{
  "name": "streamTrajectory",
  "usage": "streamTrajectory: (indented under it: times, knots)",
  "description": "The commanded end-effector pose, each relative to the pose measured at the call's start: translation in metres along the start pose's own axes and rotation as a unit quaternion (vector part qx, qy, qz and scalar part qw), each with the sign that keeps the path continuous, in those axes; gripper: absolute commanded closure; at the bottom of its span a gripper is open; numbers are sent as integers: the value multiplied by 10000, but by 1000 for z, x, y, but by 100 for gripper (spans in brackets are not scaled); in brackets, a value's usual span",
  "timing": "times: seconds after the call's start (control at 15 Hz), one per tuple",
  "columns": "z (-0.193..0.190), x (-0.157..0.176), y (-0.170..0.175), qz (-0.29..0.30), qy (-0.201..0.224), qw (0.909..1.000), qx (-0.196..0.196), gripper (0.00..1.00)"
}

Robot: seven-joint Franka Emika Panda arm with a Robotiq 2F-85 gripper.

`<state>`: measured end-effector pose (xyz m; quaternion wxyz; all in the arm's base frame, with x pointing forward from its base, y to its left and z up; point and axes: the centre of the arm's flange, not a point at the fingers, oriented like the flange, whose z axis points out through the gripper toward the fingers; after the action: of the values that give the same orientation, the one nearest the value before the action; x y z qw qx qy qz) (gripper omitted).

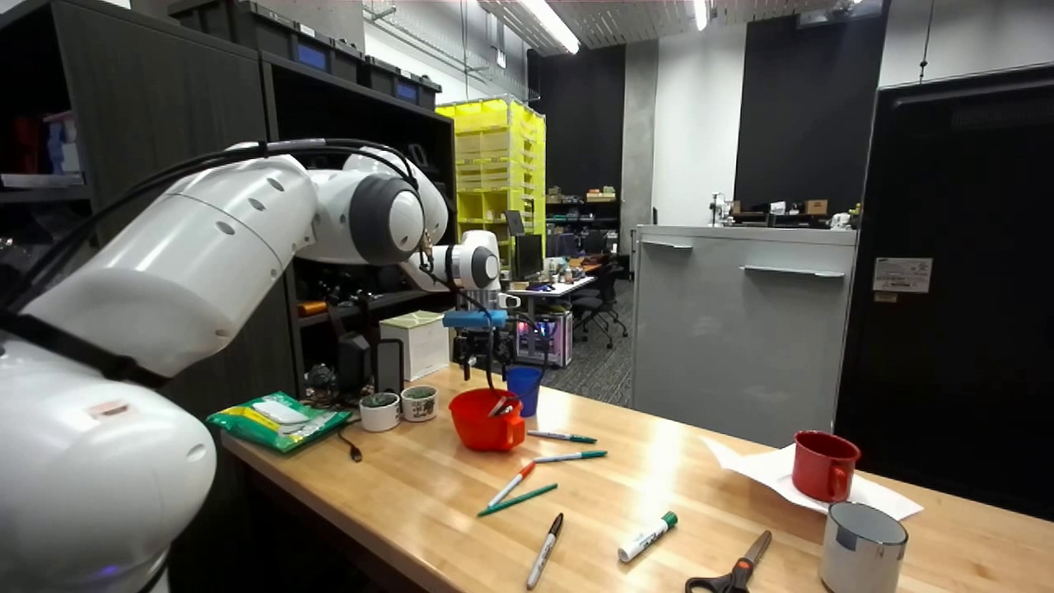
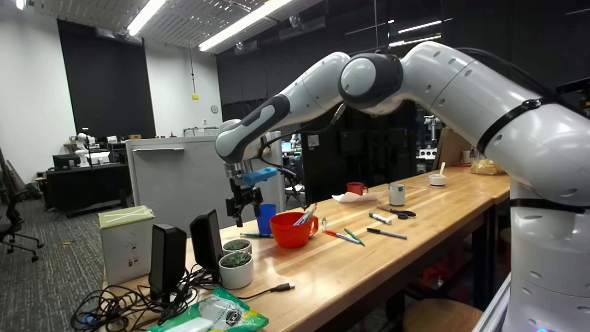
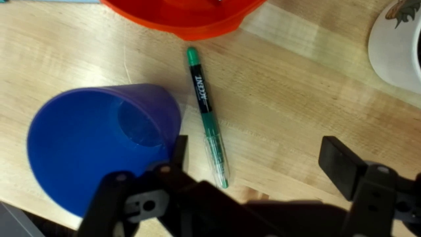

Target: Put one green pen in the orange bowl.

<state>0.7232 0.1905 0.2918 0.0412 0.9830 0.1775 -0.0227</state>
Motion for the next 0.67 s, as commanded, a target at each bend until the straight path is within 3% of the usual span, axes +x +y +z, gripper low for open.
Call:
streamTrajectory:
  times: [0.0,0.6]
  knots:
    - [3,8,5,25,1,9999,-163,0]
    - [5,4,22,340,37,9985,-425,0]
